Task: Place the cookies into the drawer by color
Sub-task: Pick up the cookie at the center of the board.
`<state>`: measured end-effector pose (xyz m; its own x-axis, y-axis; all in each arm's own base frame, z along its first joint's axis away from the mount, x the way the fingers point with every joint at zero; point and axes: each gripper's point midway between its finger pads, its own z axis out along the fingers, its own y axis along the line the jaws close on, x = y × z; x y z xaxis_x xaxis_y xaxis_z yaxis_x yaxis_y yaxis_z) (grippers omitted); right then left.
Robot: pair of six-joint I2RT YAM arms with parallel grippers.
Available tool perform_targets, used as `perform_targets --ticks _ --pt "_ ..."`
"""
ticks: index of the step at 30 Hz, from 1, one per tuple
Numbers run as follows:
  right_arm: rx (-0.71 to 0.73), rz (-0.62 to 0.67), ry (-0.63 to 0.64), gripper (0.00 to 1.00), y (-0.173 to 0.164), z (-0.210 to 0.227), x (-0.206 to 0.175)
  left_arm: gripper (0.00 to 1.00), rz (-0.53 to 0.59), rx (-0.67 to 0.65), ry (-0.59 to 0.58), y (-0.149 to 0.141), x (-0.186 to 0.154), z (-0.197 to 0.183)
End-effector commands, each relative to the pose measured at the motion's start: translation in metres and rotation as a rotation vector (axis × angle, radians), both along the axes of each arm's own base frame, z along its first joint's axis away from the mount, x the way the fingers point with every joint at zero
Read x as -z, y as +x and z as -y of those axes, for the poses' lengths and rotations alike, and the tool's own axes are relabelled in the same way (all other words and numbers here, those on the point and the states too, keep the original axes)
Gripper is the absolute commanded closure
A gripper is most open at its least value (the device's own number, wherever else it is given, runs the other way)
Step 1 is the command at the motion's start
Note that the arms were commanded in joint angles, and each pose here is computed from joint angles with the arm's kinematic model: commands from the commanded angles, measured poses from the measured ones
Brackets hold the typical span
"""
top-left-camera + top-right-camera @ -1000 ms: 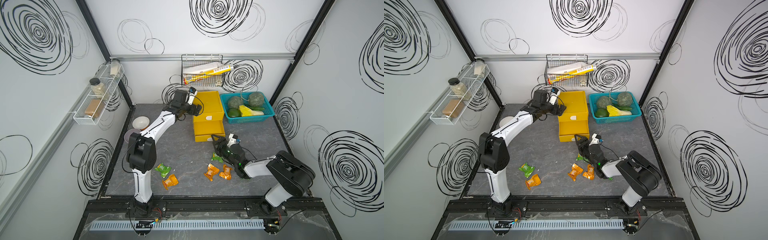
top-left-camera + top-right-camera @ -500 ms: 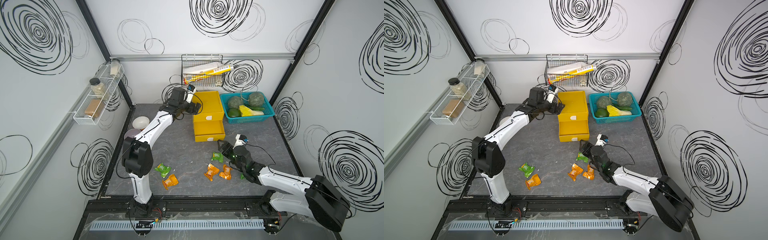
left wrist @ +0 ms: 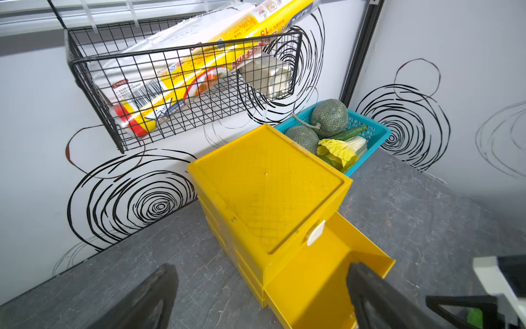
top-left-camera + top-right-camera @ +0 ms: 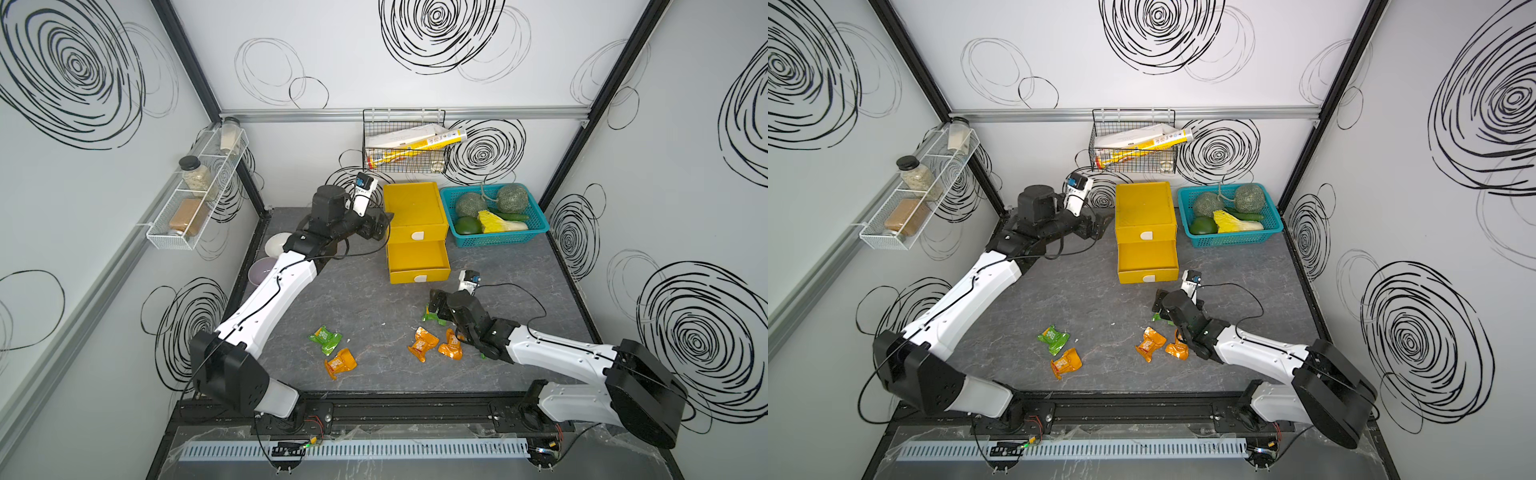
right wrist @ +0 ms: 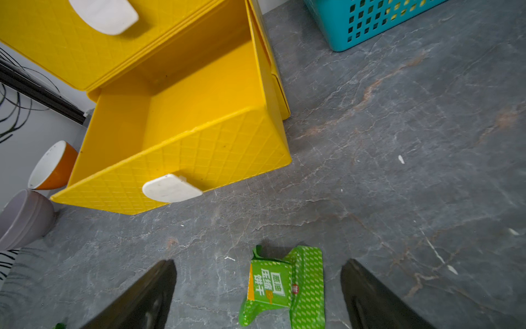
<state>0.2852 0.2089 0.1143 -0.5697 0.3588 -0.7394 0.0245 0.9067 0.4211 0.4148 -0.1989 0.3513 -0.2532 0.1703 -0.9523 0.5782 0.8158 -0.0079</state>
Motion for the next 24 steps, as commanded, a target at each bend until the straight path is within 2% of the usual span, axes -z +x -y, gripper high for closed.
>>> perform_targets --ticks 1,6,12,18,24 --pt "0.012 -0.019 -0.09 0.06 0.0 0.004 0.007 0.01 0.053 0.055 -0.025 -0.028 -0.013 0.001" --pt "0.013 -0.043 -0.137 0.07 -0.003 0.002 0.022 0.01 0.031 0.08 -0.015 -0.067 0.008 -0.009" --pt "-0.004 -0.051 -0.209 0.07 -0.003 -0.005 0.033 0.01 -0.009 0.127 0.021 -0.096 0.045 -0.017" --pt "-0.013 -0.065 -0.264 0.07 -0.001 -0.007 0.041 0.01 -0.058 0.199 -0.018 -0.117 0.076 -0.026" --pt "-0.035 -0.066 -0.29 0.07 0.0 -0.015 0.048 0.01 -0.083 0.175 -0.047 -0.117 0.097 -0.041"
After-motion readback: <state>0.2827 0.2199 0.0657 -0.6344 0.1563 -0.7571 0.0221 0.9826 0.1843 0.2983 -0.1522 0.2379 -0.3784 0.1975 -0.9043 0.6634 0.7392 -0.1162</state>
